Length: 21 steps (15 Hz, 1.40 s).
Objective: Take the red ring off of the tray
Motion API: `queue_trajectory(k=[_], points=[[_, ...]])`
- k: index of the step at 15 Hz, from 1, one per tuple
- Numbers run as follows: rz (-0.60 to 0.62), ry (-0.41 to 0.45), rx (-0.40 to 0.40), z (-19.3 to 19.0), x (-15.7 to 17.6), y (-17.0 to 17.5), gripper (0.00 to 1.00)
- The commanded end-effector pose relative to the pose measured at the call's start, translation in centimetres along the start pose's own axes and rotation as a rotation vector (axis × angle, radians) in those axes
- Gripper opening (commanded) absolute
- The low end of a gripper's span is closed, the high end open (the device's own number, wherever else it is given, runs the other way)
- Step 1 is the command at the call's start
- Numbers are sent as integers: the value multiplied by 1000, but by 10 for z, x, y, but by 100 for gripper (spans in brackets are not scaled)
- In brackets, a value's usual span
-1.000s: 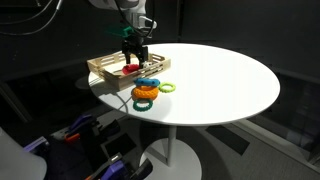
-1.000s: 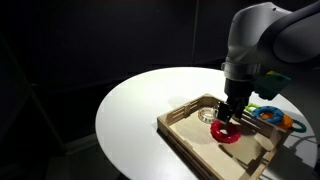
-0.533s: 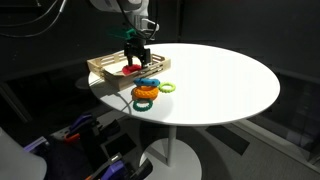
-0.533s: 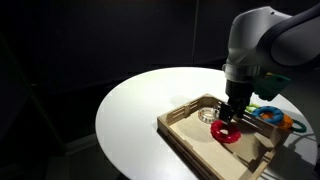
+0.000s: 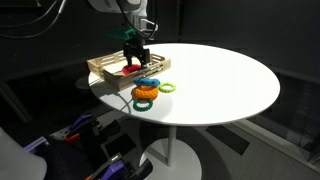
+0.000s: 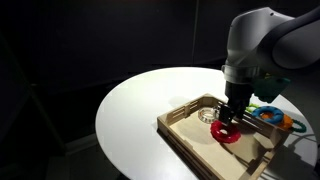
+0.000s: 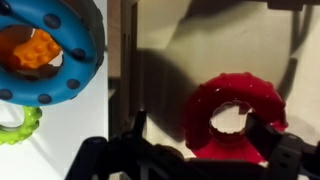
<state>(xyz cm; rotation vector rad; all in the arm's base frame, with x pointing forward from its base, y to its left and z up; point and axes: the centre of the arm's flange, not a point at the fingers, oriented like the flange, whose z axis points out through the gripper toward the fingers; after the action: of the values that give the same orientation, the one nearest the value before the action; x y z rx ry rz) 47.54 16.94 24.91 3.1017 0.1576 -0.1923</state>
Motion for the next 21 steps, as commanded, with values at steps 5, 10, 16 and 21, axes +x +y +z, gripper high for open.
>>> queue_trajectory(k=[5, 10, 16, 21], points=[[15, 8, -47, 9, 9, -3, 100], [8, 3, -54, 11, 10, -10, 85], [-4, -4, -55, 12, 11, -18, 38], [-14, 15, -32, -9, 12, -24, 10]])
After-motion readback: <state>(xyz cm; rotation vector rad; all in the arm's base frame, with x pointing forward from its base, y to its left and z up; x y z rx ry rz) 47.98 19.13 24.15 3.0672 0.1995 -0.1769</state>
